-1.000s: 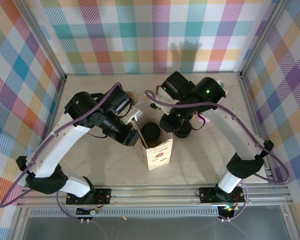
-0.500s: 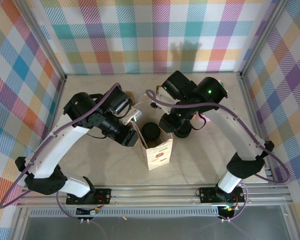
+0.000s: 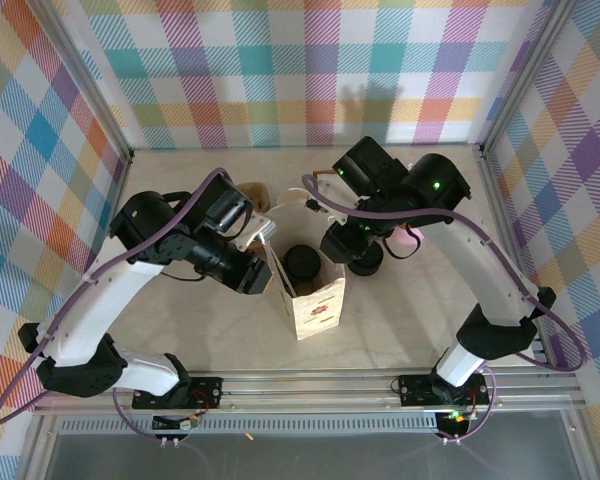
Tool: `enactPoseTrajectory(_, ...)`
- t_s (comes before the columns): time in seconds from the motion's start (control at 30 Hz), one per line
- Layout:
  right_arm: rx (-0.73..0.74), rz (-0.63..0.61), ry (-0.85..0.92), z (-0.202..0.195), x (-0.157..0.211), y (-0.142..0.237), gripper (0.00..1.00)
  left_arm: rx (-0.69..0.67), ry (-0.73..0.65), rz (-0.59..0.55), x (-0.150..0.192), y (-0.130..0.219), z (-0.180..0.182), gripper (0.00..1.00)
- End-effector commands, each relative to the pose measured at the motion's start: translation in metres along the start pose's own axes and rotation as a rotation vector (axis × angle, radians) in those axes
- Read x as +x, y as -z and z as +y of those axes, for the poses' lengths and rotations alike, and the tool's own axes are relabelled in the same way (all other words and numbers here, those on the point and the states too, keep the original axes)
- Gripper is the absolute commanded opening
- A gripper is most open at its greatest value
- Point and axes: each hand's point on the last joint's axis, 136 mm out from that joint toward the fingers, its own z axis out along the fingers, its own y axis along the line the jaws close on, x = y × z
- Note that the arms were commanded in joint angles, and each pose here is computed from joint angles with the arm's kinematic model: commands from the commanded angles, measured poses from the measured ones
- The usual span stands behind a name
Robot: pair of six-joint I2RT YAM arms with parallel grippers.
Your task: Pack the takeout coffee
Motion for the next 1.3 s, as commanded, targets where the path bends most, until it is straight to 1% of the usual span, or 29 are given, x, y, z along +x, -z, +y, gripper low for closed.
enactPoseTrajectory(0.0,0.001,-0.048,0.014,0.005,-0.002,0.016,0.36,-0.001,-0.012,-0.034,-0.001,0.004,-0.001,0.39)
enactPoseTrajectory(0.13,0.0,-0.113,0.022,0.007,-0.013,0.027,0.38,-0.008,-0.016,-0.072,-0.007,0.007,-0.001,0.39)
enactPoseTrajectory(0.27,0.022,-0.22,0.034,0.005,-0.03,0.042,0.4,-0.021,-0.005,-0.125,-0.016,0.011,0.001,0.39)
enactPoseTrajectory(0.47,0.118,-0.465,-0.004,-0.007,-0.06,0.076,0.43,-0.054,0.018,-0.244,-0.035,0.027,0.007,0.39)
enactPoseTrajectory(0.6,0.195,-0.643,-0.02,-0.018,-0.077,0.1,0.49,-0.079,0.074,-0.331,-0.053,0.043,0.016,0.4)
enactPoseTrajectory(0.7,0.249,-0.725,-0.025,-0.026,-0.086,0.113,0.52,-0.108,0.131,-0.412,-0.069,0.056,0.028,0.41)
enactPoseTrajectory(0.8,0.342,-0.743,-0.052,-0.043,-0.091,0.117,0.56,-0.138,0.19,-0.5,-0.085,0.071,0.043,0.43)
enactPoseTrajectory(0.9,0.46,-0.701,-0.11,-0.071,-0.092,0.113,0.59,-0.18,0.229,-0.586,-0.099,0.083,0.06,0.47)
enactPoseTrajectory(0.97,0.528,-0.674,-0.201,-0.096,-0.09,0.112,0.62,-0.205,0.244,-0.62,-0.107,0.085,0.07,0.5)
enactPoseTrajectory(1.03,0.531,-0.654,-0.317,-0.121,-0.086,0.108,0.63,-0.215,0.238,-0.642,-0.117,0.084,0.076,0.55)
enactPoseTrajectory(1.13,0.472,-0.63,-0.499,-0.158,-0.076,0.094,0.65,-0.201,0.218,-0.638,-0.133,0.077,0.079,0.59)
enactPoseTrajectory(1.27,0.456,-0.546,-0.618,-0.194,-0.066,0.064,0.69,-0.175,0.24,-0.605,-0.157,0.061,0.088,0.6)
